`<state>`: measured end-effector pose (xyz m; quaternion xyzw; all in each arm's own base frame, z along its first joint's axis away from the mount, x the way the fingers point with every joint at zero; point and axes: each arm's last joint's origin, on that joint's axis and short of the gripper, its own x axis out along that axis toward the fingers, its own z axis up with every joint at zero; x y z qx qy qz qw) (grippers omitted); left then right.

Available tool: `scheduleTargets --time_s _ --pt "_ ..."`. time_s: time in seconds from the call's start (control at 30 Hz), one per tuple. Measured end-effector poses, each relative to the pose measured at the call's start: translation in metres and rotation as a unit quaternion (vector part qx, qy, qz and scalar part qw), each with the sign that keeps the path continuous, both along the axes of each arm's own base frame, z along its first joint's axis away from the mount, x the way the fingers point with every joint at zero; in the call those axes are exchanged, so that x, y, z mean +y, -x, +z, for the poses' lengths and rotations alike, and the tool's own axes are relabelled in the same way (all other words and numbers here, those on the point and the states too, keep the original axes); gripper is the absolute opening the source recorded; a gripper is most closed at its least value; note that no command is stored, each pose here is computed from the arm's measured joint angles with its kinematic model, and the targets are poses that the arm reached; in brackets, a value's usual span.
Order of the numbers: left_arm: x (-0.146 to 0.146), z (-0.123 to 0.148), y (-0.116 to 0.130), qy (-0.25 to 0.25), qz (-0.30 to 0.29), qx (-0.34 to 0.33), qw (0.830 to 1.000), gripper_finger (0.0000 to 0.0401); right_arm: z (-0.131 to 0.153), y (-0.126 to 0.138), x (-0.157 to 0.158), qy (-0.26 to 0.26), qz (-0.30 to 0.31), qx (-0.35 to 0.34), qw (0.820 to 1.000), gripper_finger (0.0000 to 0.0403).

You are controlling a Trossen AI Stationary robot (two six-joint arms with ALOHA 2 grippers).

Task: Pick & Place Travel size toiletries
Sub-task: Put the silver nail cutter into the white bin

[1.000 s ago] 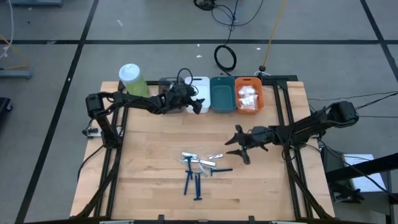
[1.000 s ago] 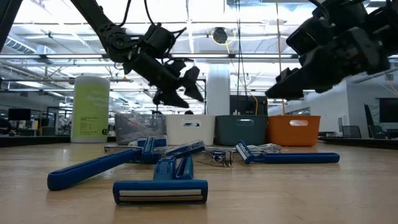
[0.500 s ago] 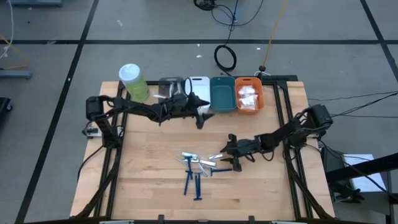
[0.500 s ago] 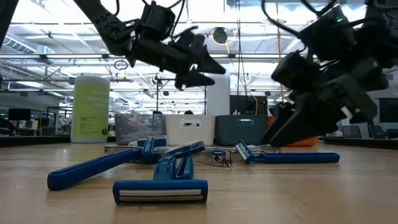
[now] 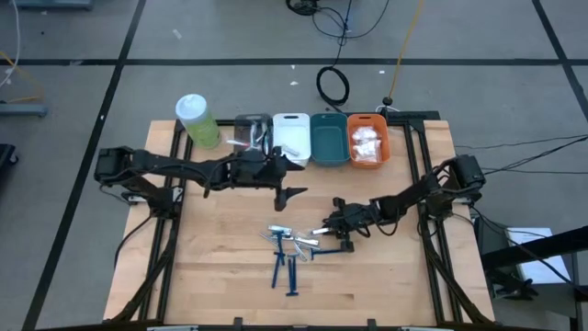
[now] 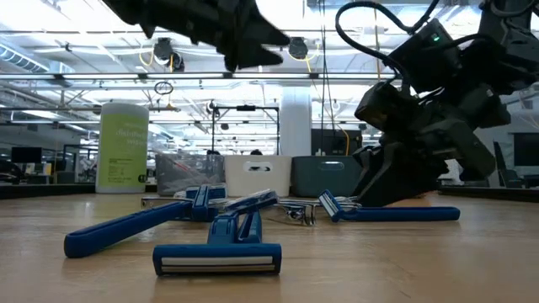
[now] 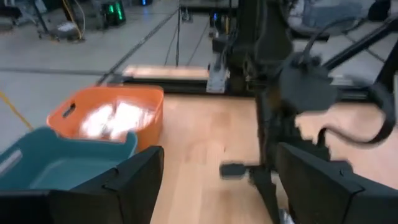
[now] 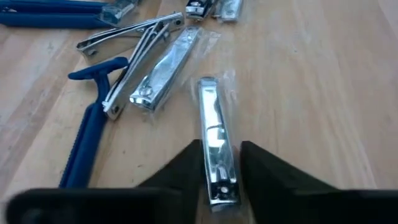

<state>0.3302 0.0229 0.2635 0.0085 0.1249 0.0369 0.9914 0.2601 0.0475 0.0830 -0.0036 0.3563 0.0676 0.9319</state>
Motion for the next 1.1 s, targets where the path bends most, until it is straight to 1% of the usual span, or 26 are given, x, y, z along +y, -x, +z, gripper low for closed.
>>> scheduleTargets --time_s 0.07,0.13,0.23,0.3,0.37,0.43,0.5,0.53,0.6,0.7,0.8,0.87,0.93,1.1 --pt "-0.003 0.002 0.003 0.000 -0.003 0.006 1.000 0.0307 0.000 0.000 -0.001 -0.007 0.004 -0.001 1.000 0.0047" --pt "-0.005 0.004 0.003 0.000 -0.007 0.000 1.000 0.0307 0.002 0.000 -0.003 -0.013 0.009 -0.001 1.000 0.0044" --pt "-0.006 0.003 0.003 0.000 -0.009 0.004 1.000 0.0305 0.013 0.002 -0.004 -0.011 0.018 -0.014 1.000 0.0044" --pt "-0.006 0.002 0.003 0.000 -0.008 0.007 1.000 0.0303 0.026 0.006 -0.005 0.006 0.031 -0.029 0.999 0.0044" --pt "-0.006 0.003 0.003 0.001 -0.008 0.006 1.000 0.0300 0.049 0.007 -0.005 0.025 0.035 -0.076 0.996 0.0044" --pt "-0.006 0.003 0.003 0.001 -0.008 0.003 1.000 0.0298 0.072 0.011 -0.008 0.056 0.021 -0.130 0.990 0.0044" --pt "-0.006 0.004 0.003 0.001 -0.008 -0.003 1.000 0.0300 0.090 0.016 -0.011 0.092 0.005 -0.179 0.979 0.0044" --pt "-0.006 0.004 0.003 0.001 -0.008 -0.004 1.000 0.0301 0.099 0.018 -0.012 0.111 -0.004 -0.210 0.971 0.0044" --pt "-0.006 0.005 0.003 0.001 -0.008 -0.005 1.000 0.0305 0.116 0.022 -0.015 0.130 -0.021 -0.285 0.949 0.0044" --pt "-0.008 0.008 0.002 0.007 -0.009 -0.022 1.000 0.0309 0.131 0.028 -0.018 0.127 -0.035 -0.393 0.910 0.0044" --pt "-0.014 0.009 -0.004 0.011 -0.019 -0.054 0.998 0.0309 0.132 0.032 -0.018 0.125 -0.035 -0.455 0.881 0.0044" --pt "-0.019 0.006 -0.010 0.012 -0.028 -0.080 0.996 0.0307 0.131 0.034 -0.018 0.121 -0.040 -0.482 0.867 0.0044" --pt "-0.023 0.002 -0.017 0.012 -0.036 -0.106 0.994 0.0304 0.130 0.034 -0.018 0.115 -0.044 -0.496 0.859 0.0044" --pt "-0.028 -0.011 -0.033 -0.002 -0.044 -0.165 0.985 0.0298 0.126 0.032 -0.018 0.111 -0.046 -0.501 0.857 0.0044"
